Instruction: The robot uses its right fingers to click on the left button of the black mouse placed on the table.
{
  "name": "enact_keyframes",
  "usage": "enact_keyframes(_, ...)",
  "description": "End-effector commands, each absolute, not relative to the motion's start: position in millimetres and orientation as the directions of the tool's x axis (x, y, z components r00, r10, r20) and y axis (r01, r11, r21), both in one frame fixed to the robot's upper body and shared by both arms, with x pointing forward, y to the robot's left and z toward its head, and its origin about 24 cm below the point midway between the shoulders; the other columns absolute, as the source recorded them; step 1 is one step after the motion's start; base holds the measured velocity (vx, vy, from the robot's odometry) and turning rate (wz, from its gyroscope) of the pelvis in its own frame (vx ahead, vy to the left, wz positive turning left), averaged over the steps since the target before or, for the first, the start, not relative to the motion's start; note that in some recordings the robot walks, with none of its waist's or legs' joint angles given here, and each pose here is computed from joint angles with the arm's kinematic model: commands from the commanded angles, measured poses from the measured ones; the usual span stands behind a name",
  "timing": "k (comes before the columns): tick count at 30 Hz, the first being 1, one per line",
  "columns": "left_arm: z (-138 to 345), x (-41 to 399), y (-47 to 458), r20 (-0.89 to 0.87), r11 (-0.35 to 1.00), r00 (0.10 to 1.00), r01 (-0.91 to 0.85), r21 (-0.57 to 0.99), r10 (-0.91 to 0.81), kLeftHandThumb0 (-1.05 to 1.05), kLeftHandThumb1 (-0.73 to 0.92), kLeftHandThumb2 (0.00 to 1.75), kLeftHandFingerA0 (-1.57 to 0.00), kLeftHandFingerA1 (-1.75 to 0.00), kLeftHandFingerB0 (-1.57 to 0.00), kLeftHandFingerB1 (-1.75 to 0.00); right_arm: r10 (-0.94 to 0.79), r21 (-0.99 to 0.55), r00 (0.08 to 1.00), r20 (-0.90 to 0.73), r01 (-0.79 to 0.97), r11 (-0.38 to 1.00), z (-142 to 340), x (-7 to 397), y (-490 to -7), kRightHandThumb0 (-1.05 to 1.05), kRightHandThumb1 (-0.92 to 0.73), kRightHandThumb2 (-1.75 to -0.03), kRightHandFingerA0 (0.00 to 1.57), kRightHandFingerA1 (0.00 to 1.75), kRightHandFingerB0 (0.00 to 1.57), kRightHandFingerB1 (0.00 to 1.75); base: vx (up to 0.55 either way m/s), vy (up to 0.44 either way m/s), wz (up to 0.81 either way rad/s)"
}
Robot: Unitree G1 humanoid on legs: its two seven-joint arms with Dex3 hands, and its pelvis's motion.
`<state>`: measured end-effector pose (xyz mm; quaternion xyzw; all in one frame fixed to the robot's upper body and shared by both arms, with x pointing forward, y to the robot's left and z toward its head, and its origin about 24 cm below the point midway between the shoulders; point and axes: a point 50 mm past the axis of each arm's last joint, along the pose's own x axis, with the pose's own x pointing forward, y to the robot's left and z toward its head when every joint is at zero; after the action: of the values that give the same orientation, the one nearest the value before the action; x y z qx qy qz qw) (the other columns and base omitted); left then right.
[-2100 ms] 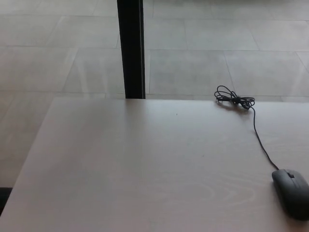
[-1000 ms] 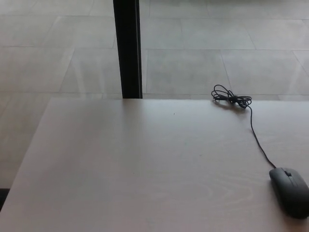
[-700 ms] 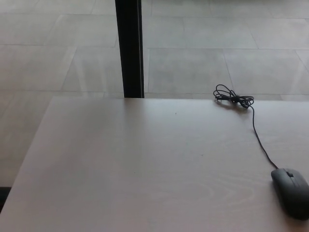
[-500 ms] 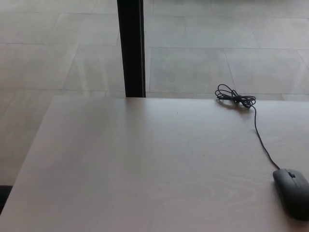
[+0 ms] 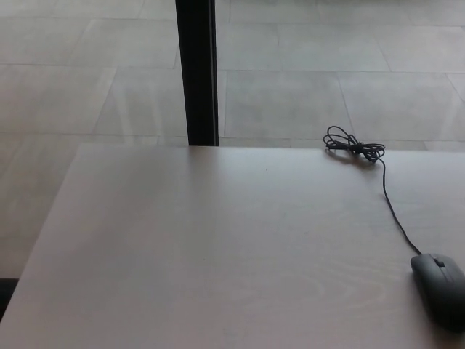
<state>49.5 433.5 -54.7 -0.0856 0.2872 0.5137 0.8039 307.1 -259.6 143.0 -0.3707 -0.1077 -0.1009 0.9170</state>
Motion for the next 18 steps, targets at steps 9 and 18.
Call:
enact_keyframes(9, -45, 49, 443, -0.518, 0.437, 0.297, -0.883, 0.171, 0.802, -0.86, 0.92, 0.76, -0.91, -0.59, -0.68, -0.50, 0.107, -0.926, 0.984, 0.142, 0.094, 0.366, 109, 315, -252, -0.77, -0.89, -0.67, 0.57, 0.52, 0.45, 0.36, 0.00, 0.000, 0.00)
enact_keyframes(18, -45, 49, 441, -0.504, 0.459, 0.317, -0.869, 0.186, 0.804, -0.86, 0.92, 0.77, -0.86, -0.57, -0.65, -0.51, 0.149, -0.967, 0.982, 0.118, 0.080, 0.241, 106, 315, -269, -0.76, -0.90, -0.67, 0.48, 0.43, 0.45, 0.37, 0.00, 0.000, 0.00)
